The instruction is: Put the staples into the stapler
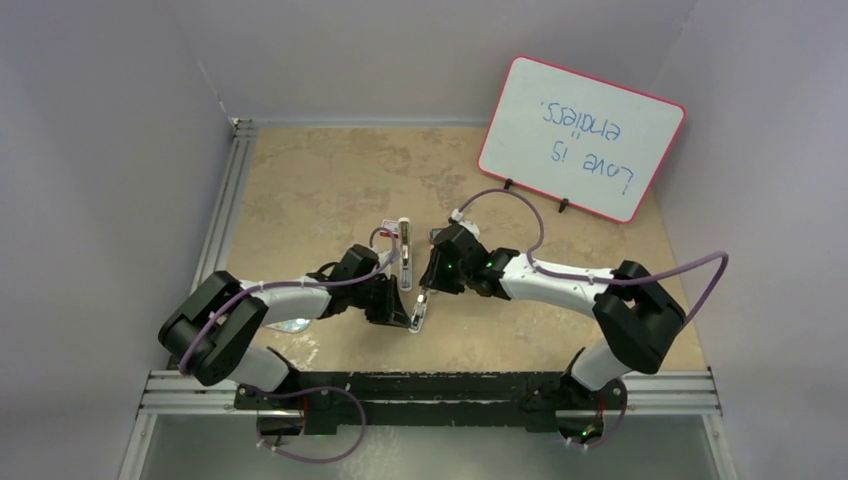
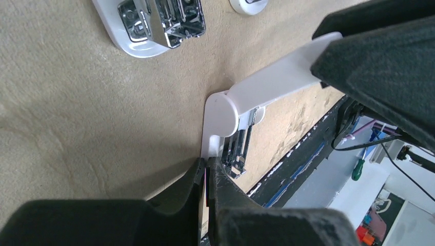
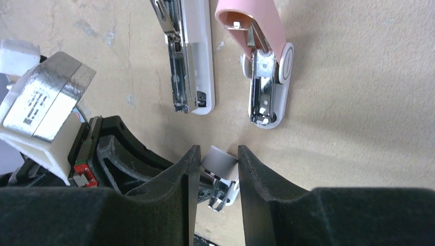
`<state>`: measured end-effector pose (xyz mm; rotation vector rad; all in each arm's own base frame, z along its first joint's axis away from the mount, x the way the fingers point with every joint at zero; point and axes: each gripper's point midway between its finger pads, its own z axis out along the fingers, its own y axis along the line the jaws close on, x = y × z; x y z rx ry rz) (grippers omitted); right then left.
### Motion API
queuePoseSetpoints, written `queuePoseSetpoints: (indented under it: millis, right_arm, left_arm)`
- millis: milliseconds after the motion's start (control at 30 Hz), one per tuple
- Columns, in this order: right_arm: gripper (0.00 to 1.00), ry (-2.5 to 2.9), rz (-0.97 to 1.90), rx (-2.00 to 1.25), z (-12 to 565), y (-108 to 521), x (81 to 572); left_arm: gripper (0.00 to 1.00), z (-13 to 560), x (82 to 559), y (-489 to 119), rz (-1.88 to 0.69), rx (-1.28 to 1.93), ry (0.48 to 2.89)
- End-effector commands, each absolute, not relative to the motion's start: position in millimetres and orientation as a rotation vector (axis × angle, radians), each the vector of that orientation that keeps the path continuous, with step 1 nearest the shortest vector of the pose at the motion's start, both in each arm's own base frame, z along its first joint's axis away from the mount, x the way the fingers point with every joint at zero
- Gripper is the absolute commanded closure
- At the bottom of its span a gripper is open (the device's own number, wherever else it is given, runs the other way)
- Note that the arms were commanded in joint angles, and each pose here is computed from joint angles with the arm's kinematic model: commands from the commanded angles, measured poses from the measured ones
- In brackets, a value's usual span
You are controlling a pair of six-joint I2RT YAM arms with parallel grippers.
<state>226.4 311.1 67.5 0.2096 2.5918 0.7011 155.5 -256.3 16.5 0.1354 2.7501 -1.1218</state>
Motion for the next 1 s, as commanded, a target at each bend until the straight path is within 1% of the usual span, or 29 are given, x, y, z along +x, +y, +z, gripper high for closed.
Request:
queuePoseSetpoints:
  millis: [0,133,367,500,667,833,967]
  right_arm:
    - [0.65,2.542,0.721,0.200,79,320,241]
    - [0.63,2.553,0.747,0.165,78,320,234]
    - [0.49,2.541,0.769,0.135,90,310,224]
    - [0.43,2.541,0.763,0.097,90,308,221]
    - [0.42,2.555,0.737,0.072,83,308,222]
    - [0.42,2.531,0.707,0.070,81,310,232]
    - [0.41,2.544,0.651,0.119,80,309,227]
  left_arm:
    - [1.00,-1,146,-242,-1.006,0.153,2.826]
    - [1.00,1,148,-243,-0.998,0.120,2.828]
    - [1.00,6,150,-243,-0.990,0.064,2.836]
    - [0.88,13,154,-241,-0.953,0.034,2.833]
    - [0.78,30,160,-246,-0.993,0.055,2.779]
    - [0.76,40,161,-249,-1.015,0.066,2.761]
    - [0.76,49,170,-242,-0.947,0.027,2.720]
